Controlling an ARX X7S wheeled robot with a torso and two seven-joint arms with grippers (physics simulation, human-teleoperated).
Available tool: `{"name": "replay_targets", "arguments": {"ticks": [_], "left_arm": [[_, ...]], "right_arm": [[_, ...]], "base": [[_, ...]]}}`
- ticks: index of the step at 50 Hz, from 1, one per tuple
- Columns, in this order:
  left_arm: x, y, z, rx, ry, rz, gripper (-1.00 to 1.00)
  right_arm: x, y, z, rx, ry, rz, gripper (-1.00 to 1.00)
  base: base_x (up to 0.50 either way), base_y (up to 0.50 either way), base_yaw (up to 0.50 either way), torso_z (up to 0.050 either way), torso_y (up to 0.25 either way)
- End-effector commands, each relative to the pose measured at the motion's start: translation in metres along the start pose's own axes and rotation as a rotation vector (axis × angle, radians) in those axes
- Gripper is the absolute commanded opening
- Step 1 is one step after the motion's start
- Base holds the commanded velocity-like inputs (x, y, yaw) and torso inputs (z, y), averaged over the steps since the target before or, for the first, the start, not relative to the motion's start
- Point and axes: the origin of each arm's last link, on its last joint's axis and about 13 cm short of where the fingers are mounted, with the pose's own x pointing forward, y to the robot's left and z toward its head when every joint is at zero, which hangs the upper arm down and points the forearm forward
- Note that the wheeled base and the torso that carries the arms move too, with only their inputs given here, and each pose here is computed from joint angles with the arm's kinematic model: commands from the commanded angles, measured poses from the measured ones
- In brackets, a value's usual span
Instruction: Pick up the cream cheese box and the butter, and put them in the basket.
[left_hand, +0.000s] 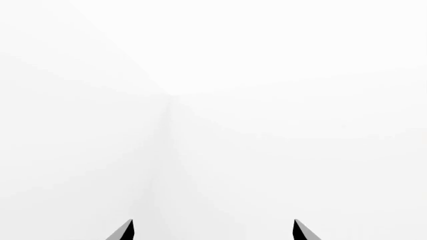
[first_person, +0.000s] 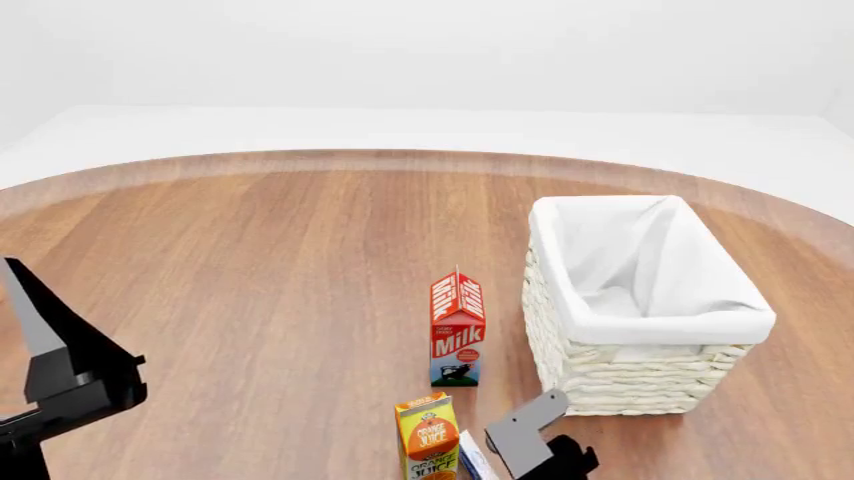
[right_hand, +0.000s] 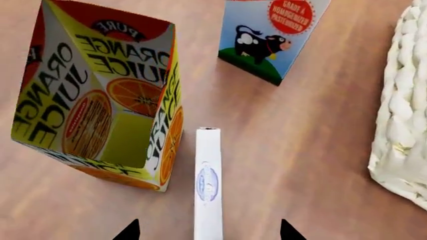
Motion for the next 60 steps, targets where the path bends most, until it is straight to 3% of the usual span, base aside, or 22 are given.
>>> {"name": "replay_targets", "arguments": {"ticks": [1,27,49,60], "left_arm": [[0.001,0.003,0.001,0.009,-0.025,0.003,1.0],[0.001,0.003,-0.002,0.006,-0.021,0.003,1.0],[-0.001,0.002,-0.001,0.009,-0.023,-0.002,1.0],[-0.001,0.002,-0.004,0.009,-0.014,-0.001,1.0]], "right_arm": [[0.005,0.005,-0.004,0.021,-0.004,0.029,1.0],[0.008,0.009,-0.008,0.002,0.01,0.038,1.0],[0.01,0.001,-0.011,0.02,0.012,0.003,1.0],[0.012,0.007,-0.014,0.013,0.02,0.022,1.0]], "base": [[0.0,0.0,0.0,0.0,0.0],[0.0,0.0,0.0,0.0,0.0],[0.0,0.0,0.0,0.0,0.0],[0.0,0.0,0.0,0.0,0.0]]}}
